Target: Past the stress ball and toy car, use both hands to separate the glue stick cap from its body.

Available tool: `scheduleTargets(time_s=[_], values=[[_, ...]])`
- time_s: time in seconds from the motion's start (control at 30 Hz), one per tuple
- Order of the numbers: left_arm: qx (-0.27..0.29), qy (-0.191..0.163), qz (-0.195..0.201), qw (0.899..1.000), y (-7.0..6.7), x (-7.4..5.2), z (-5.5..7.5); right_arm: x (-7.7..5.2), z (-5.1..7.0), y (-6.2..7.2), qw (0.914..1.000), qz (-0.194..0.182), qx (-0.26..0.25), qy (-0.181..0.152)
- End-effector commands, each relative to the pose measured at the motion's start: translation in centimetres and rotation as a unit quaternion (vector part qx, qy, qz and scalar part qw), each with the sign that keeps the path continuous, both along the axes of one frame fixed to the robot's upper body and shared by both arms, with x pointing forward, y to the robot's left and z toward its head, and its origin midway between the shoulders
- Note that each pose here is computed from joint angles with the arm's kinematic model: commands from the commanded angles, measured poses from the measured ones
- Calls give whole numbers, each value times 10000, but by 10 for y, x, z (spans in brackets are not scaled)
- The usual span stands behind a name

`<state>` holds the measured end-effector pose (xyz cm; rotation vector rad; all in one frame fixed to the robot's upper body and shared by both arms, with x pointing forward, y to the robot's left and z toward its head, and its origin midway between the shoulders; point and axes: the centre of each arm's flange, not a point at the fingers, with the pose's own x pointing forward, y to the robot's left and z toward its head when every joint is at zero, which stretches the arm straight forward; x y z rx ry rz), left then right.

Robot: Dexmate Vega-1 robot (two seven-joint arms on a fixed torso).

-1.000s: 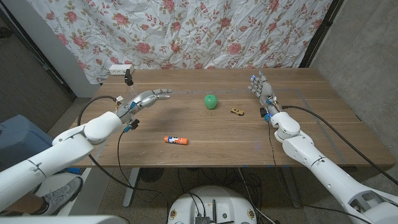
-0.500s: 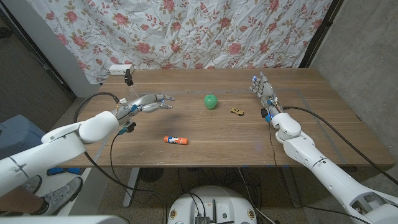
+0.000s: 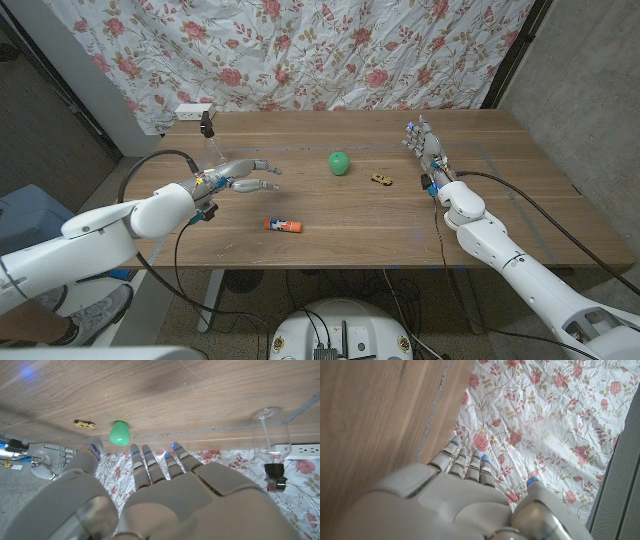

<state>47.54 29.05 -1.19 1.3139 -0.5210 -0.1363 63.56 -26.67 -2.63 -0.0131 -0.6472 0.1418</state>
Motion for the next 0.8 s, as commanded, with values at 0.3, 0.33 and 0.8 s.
scheduleTargets(time_s=[0.3,0.33,0.8], values=[[1056,-135,634,9923,-20,-24,-5,4,-1,-6,9999,-109,71,-10],[1128,-132,663,9913,-21,-25,-6,4,-1,-6,9999,-109,67,-12],[1871,-54,968,9775,-32,-29,-13,8,-2,-6,10000,-39,60,14]])
